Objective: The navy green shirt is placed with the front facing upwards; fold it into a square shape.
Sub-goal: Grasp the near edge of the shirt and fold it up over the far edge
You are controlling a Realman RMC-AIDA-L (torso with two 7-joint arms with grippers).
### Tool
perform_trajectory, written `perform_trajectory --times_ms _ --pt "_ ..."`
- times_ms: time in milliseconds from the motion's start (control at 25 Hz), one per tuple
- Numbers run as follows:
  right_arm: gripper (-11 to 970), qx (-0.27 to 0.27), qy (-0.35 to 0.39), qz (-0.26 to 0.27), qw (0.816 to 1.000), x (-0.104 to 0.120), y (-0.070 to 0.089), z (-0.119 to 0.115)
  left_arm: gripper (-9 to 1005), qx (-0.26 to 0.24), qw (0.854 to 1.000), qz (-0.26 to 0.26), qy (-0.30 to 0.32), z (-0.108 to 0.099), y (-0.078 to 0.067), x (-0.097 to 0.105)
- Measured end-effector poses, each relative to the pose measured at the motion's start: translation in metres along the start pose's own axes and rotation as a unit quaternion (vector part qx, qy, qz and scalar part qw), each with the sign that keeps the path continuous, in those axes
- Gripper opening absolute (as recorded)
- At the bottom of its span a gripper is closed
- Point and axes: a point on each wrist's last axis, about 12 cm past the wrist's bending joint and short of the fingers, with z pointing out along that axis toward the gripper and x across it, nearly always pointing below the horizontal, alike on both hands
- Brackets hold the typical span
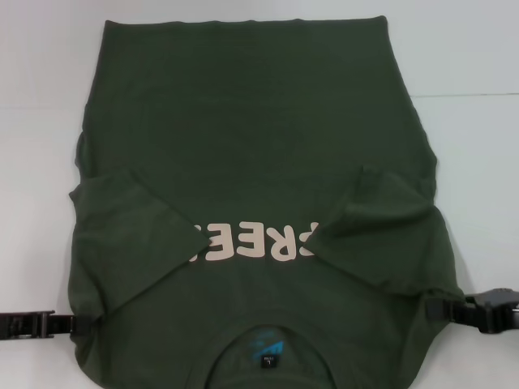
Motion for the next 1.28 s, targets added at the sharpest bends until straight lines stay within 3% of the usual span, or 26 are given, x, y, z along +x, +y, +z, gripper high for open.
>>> perform_trajectory --times_ms 320,520,720,1000,1280 --pt "37 -0.016 -0.062 -0.067 0.996 0.034 0.000 -0.007 32 0.002 0.999 0.040 -0.018 0.001 0.007 0.015" --pt "36 -0.012 -0.129 -0.139 0.982 0.059 0.003 -0.018 31 0.007 0.996 0.077 -0.052 -0.004 0.009 0.024" --pt "37 -0.003 -0.152 -0.166 0.974 0.068 0.003 -0.024 31 0.020 0.990 0.121 -0.071 -0.005 0.007 0.032" --pt "36 0.003 -0.162 -0.195 0.967 0.080 0.005 -0.020 30 0.055 0.967 0.226 -0.103 -0.014 0.000 0.047" --pt "36 0.017 -0.181 -0.217 0.959 0.094 0.007 -0.022 29 0.059 0.949 0.288 -0.117 -0.018 -0.001 0.062"
